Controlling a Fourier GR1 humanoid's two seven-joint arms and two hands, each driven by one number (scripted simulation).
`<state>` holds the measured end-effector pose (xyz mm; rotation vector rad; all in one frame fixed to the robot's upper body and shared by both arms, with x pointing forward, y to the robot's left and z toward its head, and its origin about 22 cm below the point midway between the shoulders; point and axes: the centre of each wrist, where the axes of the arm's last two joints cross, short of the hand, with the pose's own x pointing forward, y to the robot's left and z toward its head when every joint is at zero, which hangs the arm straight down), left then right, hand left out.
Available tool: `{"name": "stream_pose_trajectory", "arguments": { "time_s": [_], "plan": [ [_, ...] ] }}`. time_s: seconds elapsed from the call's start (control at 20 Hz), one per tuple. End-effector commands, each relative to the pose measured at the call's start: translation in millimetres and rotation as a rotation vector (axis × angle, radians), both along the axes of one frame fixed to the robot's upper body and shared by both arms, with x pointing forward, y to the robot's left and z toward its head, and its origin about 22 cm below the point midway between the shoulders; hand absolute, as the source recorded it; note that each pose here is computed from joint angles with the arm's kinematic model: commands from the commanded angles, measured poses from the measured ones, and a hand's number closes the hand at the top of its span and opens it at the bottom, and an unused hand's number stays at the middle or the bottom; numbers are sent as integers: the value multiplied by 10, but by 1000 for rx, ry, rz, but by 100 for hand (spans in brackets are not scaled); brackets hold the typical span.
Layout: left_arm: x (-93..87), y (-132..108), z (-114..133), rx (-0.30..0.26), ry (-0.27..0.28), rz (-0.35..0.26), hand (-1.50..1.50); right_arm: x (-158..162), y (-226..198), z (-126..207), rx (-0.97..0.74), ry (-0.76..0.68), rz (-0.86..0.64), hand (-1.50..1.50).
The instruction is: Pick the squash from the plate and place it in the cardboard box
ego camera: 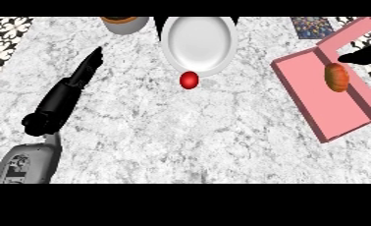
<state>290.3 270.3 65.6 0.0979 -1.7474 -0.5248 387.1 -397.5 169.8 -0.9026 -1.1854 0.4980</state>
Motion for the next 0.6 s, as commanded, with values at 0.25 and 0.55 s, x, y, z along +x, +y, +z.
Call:
{"name": "stream_pose_trajectory", "arguments": {
  "time_s": [0.25, 0.55],
  "plan": [
    [-16, -21, -8, -13, 6, 0, 0, -267, -460, 0, 575, -539, -250, -150],
    [33, -124, 147, 13, -1, -8, 0, -596, -785, -376, 579, -627, -365, -150]
  ]
}}
